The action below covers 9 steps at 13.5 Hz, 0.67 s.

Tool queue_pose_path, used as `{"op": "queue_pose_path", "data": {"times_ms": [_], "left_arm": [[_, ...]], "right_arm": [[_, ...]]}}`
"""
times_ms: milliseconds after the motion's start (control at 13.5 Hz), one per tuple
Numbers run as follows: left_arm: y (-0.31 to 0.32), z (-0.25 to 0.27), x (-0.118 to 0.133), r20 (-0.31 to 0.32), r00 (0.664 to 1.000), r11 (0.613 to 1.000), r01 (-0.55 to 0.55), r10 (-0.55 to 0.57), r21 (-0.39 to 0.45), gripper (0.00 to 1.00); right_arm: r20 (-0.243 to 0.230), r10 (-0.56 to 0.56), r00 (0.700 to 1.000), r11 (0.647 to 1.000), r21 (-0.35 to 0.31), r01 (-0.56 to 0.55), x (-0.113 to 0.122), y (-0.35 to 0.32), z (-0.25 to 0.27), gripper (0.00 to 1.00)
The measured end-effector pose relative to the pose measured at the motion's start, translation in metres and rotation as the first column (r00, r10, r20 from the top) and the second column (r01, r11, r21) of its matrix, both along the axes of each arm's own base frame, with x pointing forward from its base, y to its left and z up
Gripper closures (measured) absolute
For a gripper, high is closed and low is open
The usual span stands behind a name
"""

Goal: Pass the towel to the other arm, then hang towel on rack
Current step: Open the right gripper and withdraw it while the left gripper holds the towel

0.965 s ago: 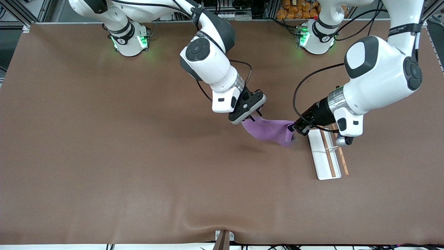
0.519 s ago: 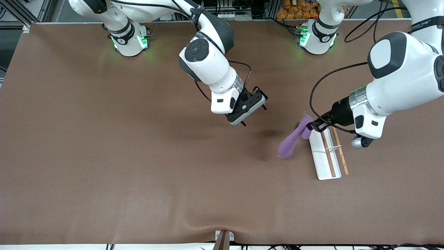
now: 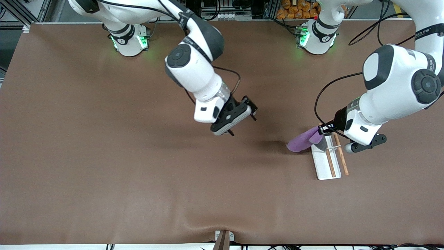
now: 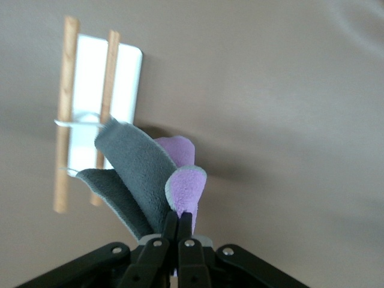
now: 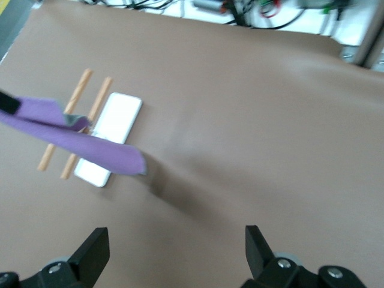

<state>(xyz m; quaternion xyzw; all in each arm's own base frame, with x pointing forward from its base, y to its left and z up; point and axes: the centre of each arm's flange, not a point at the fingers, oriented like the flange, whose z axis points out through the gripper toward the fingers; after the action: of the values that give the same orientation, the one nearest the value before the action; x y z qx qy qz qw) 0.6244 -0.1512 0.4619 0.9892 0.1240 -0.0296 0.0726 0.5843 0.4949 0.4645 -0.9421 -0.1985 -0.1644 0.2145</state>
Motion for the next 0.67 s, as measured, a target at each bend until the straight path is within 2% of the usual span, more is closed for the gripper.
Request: {"op": "queue_pose_path", "data": {"times_ms": [148,223,371,519,668], "left_arm": [[0.004,-0.004,0.002,0.013,0.996,0.995,0.092,-0.093,0.045,0.98],[0.006,-0.004,0.002,0.021,0.99,0.989,0.136,-0.137,0.064,0.98],[0.008,0.0,0.004,0.037,0.975,0.971,0.217,-0.221,0.099,0.98],[0.009,0.01,0.007,0.062,0.943,0.94,0.317,-0.327,0.128,0.98],[0.01,0.019,0.01,0.081,0.901,0.9,0.412,-0.425,0.143,0.98]], "right_arm": [[-0.028,-0.048,0.998,0.998,-0.038,0.047,0.014,-0.047,0.016,0.0],[-0.059,-0.07,0.996,0.995,-0.072,0.066,0.02,-0.077,0.027,0.0],[-0.15,-0.085,0.985,0.983,-0.172,0.059,0.029,-0.153,0.05,0.0],[-0.223,-0.078,0.972,0.969,-0.246,0.021,0.042,-0.252,0.066,0.0],[-0.268,-0.078,0.96,0.962,-0.274,0.002,0.054,-0.355,0.073,0.0]]}}
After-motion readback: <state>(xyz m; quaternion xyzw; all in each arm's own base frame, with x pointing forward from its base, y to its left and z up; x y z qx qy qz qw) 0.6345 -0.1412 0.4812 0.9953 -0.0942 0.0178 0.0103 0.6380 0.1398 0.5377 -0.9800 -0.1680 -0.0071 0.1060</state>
